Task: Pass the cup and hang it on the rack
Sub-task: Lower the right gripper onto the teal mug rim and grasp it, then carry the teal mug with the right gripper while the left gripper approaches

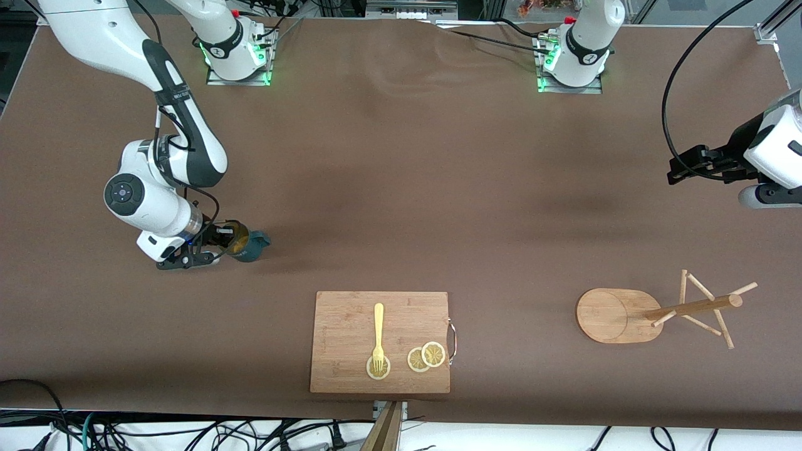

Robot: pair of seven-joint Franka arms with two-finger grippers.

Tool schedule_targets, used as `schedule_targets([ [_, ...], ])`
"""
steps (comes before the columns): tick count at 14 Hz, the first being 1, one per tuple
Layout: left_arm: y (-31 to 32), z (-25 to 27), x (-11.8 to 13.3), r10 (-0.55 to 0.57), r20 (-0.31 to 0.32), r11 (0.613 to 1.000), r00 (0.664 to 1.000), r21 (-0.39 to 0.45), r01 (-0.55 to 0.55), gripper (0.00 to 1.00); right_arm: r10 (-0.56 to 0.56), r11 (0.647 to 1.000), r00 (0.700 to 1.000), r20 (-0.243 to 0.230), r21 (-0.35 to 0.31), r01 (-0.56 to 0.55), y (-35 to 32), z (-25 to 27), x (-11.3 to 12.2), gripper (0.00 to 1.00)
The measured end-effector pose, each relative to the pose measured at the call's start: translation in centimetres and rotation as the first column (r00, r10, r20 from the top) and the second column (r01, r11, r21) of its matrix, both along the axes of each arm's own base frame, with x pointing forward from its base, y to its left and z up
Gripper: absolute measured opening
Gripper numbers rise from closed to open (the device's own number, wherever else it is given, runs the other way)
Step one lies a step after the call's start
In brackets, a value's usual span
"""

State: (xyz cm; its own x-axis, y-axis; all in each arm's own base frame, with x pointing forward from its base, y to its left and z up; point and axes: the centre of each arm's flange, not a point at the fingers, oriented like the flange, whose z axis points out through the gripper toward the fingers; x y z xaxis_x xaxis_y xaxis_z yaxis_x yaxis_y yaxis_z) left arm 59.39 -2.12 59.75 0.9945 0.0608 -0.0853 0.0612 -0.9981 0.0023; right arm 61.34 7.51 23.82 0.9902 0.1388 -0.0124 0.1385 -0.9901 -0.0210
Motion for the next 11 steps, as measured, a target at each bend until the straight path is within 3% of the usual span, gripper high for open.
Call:
schedule_targets([
  [3, 0.0, 0.0, 0.0, 0.0, 0.0, 1.0, 1.0, 0.0, 0.0, 1.0, 0.002, 1.0, 1.0, -0.014, 0.008, -0.002, 2.8, 1.8, 0.8, 0.04],
  [6, 0.1, -0.1, 0.0, 0.001, -0.002, 1.0, 1.0, 0.0, -0.001, 1.0, -0.052, 0.999, 0.998, -0.033, 0.006, 0.052, 9.7, 5.7, 1.4, 0.04],
  [11, 0.1, -0.2, 0.1, 0.0, -0.003, 1.0, 1.0, 0.0, 0.0, 1.0, -0.112, 0.994, 0.992, -0.061, 0.007, 0.113, 21.9, 9.2, -1.2, 0.04],
])
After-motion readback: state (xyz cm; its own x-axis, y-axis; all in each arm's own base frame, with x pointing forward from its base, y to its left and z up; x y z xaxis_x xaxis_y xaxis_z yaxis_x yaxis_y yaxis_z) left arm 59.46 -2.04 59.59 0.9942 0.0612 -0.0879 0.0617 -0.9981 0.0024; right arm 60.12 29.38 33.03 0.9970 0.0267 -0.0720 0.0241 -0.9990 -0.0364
